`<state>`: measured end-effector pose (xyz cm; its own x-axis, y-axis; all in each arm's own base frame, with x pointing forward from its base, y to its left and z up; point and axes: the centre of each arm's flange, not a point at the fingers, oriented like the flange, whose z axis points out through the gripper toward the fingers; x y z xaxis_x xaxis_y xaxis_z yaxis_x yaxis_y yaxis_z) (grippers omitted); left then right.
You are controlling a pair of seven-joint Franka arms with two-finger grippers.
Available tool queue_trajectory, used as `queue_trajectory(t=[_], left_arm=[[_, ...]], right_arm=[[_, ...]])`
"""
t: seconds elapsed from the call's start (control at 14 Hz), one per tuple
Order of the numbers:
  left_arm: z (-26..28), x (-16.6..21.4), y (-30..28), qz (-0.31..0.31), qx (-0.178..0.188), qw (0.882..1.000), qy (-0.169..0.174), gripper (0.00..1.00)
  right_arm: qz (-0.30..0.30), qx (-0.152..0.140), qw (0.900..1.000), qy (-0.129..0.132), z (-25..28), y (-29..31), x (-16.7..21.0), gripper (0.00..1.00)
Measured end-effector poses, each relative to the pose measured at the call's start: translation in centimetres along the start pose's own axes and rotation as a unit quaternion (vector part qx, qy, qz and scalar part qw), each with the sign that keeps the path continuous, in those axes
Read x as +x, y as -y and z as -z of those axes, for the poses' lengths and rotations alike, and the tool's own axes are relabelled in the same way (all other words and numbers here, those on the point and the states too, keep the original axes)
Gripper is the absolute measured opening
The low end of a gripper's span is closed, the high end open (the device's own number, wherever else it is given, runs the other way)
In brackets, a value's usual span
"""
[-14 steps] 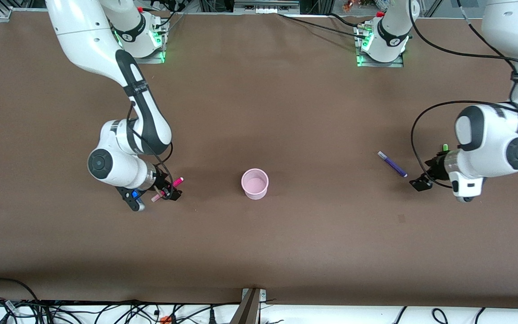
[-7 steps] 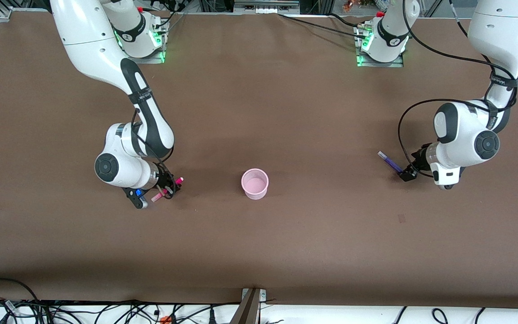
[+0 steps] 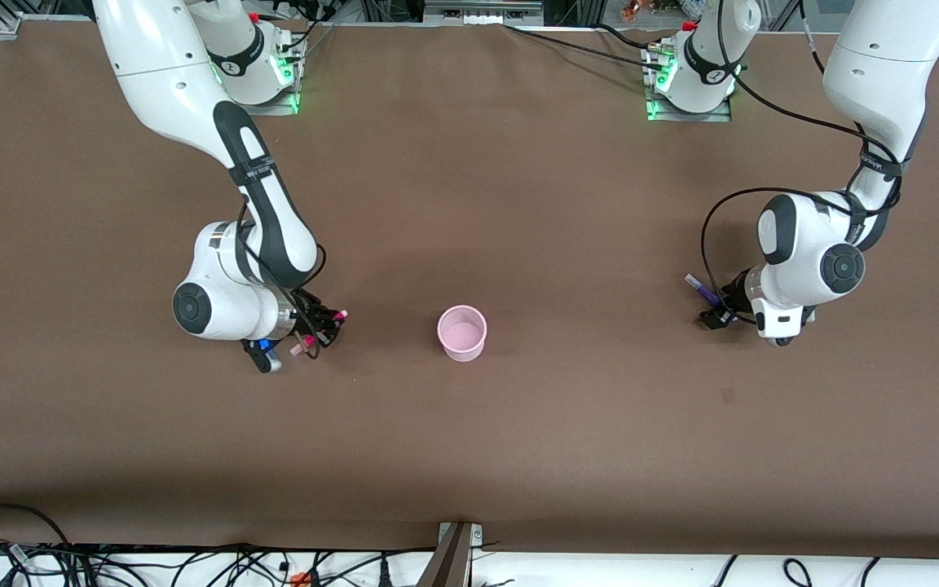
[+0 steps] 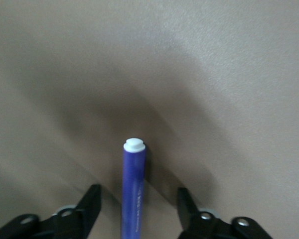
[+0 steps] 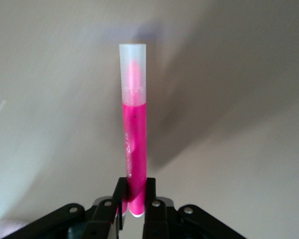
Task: Organize pens into pink holder with both arms
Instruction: 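Lift the pink marker over the cup while the left gripper lifts the purple marker, then drop the pink marker into the cup while the left gripper carries the purple marker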
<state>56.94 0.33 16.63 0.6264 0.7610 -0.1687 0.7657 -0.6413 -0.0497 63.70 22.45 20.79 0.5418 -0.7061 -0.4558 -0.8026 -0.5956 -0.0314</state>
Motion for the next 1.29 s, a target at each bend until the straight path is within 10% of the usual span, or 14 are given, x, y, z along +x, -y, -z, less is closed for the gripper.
queue_trajectory(t=[0.36,0.64,0.79,1.29], left_arm=[[0.5,0.0,-0.3,-0.002,-0.004,1.0,-0.003,0.2],[1.7,-0.1,-1.0,-0.006,-0.013,1.0,-0.01,0.18],[5.2,-0.1,-2.3,-0.003,-0.034,0.999,-0.025,0.18],[19.4,-4.5,-9.4,0.029,-0.076,0.996,-0.028,0.18]], right_arm=[[-0.051,0.073,0.973,0.212,6.3,4.4,-7.8,0.17],[-0.079,0.141,0.93,0.329,7.2,6.3,-10.8,0.17],[-0.11,0.174,0.912,0.354,5.3,7.4,-11.1,0.17],[-0.159,0.22,0.901,0.339,-1.8,10.3,-13.6,0.17]])
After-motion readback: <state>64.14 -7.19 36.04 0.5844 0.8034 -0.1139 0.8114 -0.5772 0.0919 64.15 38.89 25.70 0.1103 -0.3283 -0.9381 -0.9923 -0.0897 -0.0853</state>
